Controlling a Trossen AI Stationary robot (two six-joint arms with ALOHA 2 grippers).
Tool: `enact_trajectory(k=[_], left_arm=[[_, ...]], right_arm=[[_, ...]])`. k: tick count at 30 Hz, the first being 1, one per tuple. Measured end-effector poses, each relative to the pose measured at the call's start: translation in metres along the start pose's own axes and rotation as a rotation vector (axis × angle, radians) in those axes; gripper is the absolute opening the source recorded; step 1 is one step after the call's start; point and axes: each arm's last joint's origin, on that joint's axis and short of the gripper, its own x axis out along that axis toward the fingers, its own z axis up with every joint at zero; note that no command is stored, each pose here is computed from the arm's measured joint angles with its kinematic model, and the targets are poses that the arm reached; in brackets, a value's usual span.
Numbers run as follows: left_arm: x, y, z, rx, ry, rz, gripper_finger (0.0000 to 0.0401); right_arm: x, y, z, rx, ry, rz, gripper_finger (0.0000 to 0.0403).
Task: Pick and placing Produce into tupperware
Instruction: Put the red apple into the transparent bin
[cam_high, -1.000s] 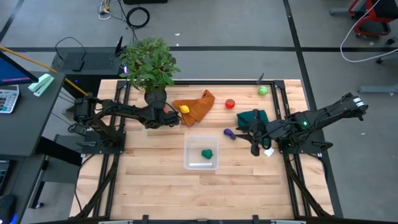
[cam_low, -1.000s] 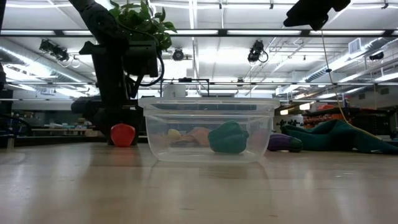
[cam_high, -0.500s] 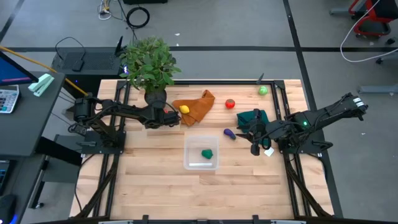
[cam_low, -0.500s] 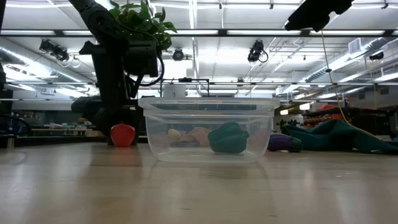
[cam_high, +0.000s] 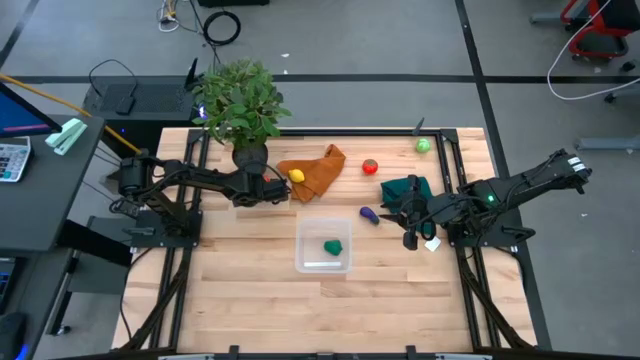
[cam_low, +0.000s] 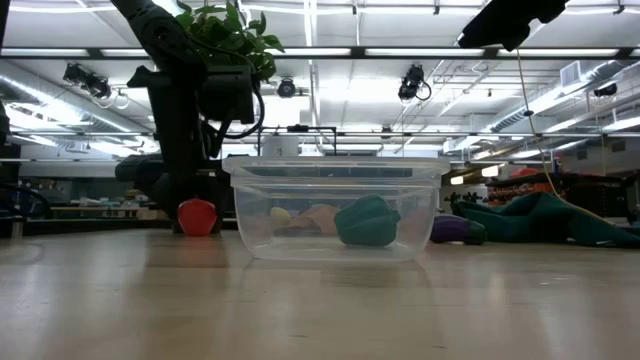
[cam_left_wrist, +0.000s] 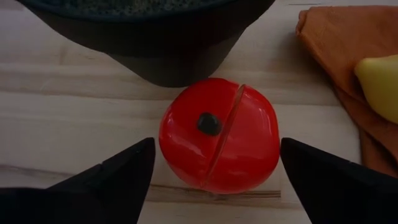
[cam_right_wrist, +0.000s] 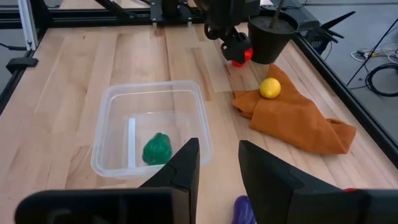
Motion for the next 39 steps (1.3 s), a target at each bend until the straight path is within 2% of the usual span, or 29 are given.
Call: enact_trajectory(k=[15, 39], left_arm=[[0.001, 0.001, 0.002, 0.009, 0.0, 0.006, 0.0323], [0.007, 0.003, 0.01, 0.015, 0.016, 0.021, 0.0323]], right_arm=[[0.0, 0.0, 0.0, 0.0, 0.0, 0.001, 0.0077], [0.0, 0.0, 0.0, -0.001, 0.0, -0.001, 0.0077]])
